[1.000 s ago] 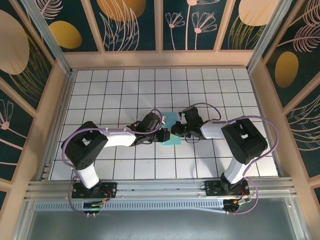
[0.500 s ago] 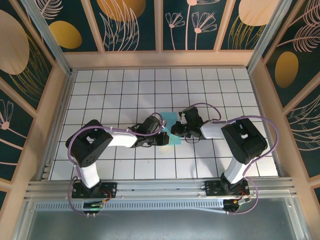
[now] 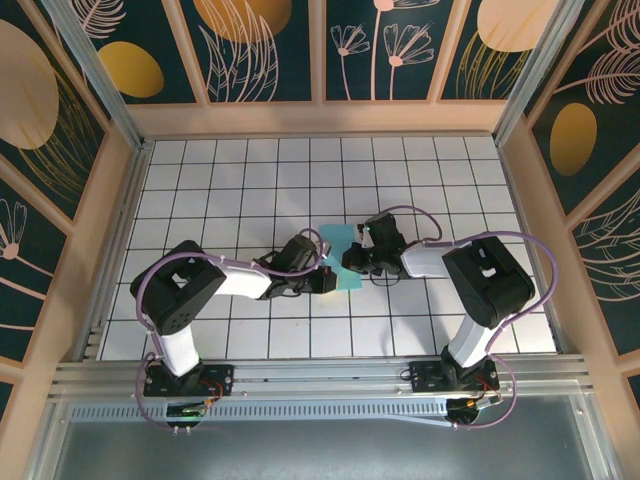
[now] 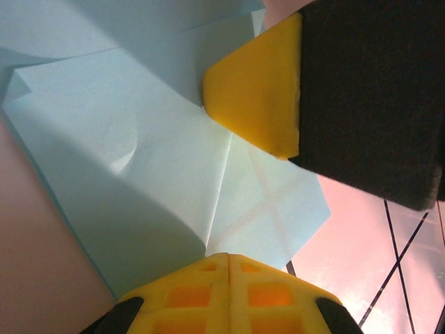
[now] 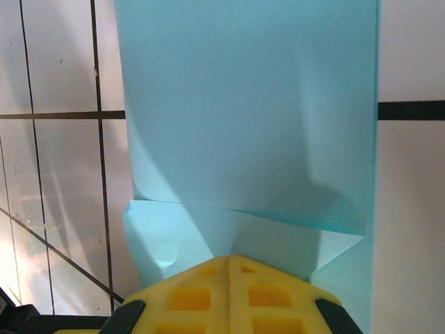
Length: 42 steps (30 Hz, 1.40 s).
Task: Fold a paper plane with a square sheet of paper (fold left side to right side)
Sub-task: Fold the triangle a second time at the center of the table, then move the paper to the center of the table.
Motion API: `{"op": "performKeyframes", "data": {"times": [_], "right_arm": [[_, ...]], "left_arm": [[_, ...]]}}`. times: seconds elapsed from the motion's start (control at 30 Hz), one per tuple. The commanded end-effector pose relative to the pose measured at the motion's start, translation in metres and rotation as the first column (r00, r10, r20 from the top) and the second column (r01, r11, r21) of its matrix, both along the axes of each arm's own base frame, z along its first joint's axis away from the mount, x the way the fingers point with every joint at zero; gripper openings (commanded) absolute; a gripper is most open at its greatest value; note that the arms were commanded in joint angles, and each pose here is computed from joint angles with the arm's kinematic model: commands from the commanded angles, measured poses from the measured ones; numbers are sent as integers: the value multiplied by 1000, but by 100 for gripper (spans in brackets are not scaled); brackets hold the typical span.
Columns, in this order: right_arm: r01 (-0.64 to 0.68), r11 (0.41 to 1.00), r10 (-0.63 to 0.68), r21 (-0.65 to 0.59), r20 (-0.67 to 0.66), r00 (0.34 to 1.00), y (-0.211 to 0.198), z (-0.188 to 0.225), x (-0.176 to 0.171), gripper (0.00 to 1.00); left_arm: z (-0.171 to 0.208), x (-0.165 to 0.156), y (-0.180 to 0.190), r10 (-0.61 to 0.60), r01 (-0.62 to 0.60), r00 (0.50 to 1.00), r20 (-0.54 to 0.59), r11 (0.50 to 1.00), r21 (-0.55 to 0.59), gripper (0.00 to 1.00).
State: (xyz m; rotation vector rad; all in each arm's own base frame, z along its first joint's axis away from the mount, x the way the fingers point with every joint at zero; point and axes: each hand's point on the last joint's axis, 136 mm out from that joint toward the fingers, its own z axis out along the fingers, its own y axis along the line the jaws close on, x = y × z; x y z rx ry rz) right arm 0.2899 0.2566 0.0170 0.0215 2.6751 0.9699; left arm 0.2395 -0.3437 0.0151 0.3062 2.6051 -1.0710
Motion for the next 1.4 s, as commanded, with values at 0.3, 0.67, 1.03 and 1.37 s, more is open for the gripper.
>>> {"op": "performKeyframes", "data": {"times": [0.3, 0.67, 1.03, 1.37], "right_arm": [[3, 993, -15, -120, -104, 994, -19, -34, -19, 0], [-20, 999, 17, 47, 53, 998, 10, 36, 8, 13], [108, 990, -129, 86, 295, 947, -29, 113, 23, 80], [205, 974, -224, 93, 281, 933, -81, 104, 5, 92]], "left_arm": [[-6, -42, 27, -89, 91, 996, -32, 995, 45, 0], [56, 6, 55, 164, -170, 975, 151, 985, 29, 10], [84, 44, 50, 241, -224, 960, 143, 966, -126, 51], [57, 71, 23, 197, -188, 971, 135, 979, -73, 57]]}}
